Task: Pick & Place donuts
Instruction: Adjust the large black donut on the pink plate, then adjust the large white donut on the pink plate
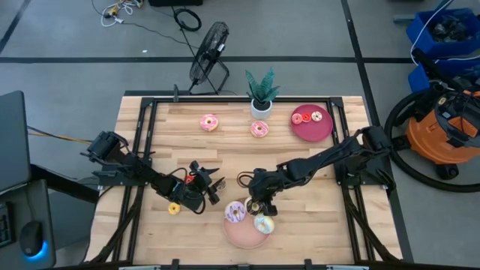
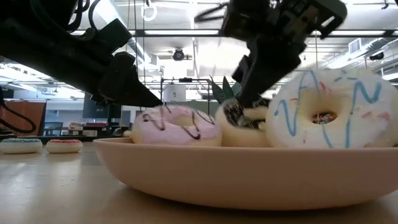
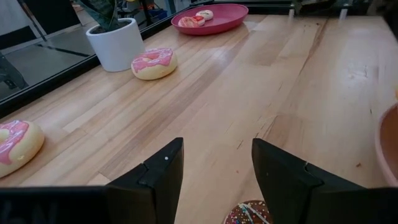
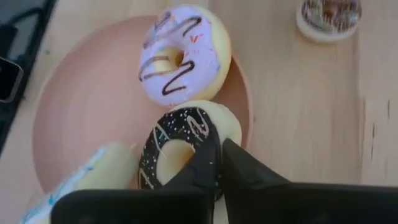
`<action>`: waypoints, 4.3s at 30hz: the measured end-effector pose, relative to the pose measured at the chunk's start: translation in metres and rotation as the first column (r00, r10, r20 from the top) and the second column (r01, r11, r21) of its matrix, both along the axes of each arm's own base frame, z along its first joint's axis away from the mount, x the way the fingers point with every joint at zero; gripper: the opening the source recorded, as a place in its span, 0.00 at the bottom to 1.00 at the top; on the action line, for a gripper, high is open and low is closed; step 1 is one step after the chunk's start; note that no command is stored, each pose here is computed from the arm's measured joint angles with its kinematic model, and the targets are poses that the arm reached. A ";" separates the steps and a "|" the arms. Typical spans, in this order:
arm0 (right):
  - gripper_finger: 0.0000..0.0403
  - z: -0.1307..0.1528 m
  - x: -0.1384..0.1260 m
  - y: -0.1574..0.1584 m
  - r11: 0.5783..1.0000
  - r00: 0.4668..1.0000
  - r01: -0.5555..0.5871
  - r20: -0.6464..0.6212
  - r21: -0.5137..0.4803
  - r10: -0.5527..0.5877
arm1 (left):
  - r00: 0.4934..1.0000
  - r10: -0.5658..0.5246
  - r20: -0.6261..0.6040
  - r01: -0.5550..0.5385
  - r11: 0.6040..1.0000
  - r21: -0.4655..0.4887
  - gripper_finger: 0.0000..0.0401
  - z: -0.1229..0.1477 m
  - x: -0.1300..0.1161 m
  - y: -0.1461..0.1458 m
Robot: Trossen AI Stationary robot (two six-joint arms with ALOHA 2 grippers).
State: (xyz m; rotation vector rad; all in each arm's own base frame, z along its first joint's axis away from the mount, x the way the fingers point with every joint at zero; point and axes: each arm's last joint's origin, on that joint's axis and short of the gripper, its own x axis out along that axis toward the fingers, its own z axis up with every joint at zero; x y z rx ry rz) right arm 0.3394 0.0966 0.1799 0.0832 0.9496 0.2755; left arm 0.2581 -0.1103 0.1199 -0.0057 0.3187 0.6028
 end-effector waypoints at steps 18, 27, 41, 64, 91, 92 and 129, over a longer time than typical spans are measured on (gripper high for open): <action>0.06 0.000 0.004 0.003 0.994 0.997 -0.073 0.026 -0.080 0.075 | 1.000 0.000 0.001 0.000 1.000 -0.001 0.49 0.000 0.000 0.000; 0.17 -0.001 0.004 0.000 0.975 0.995 -0.065 0.054 -0.212 0.078 | 1.000 0.001 0.001 -0.001 1.000 -0.001 0.49 0.000 0.000 0.000; 0.56 0.004 0.003 0.001 0.979 0.991 -0.095 0.071 -0.181 0.110 | 1.000 0.000 0.002 0.000 1.000 -0.001 0.49 0.000 0.000 0.000; 0.44 -0.011 -0.041 0.143 0.907 0.871 -0.378 0.261 -0.186 0.416 | 1.000 -0.004 0.012 0.004 1.000 -0.024 0.49 0.000 -0.001 -0.002; 0.04 -0.039 -0.036 0.142 0.878 0.917 -0.173 0.253 -0.447 0.309 | 0.995 -0.057 0.077 0.064 0.994 -0.093 0.49 0.003 -0.006 -0.019; 0.02 -0.039 -0.036 0.142 0.870 0.917 -0.159 0.257 -0.466 0.305 | 0.995 -0.057 0.077 0.064 0.994 -0.093 0.49 0.003 -0.006 -0.019; 0.00 -0.022 -0.049 0.069 0.908 0.904 0.410 0.171 -0.088 -0.392 | 0.995 -0.059 0.080 0.067 0.993 -0.097 0.49 0.003 -0.006 -0.019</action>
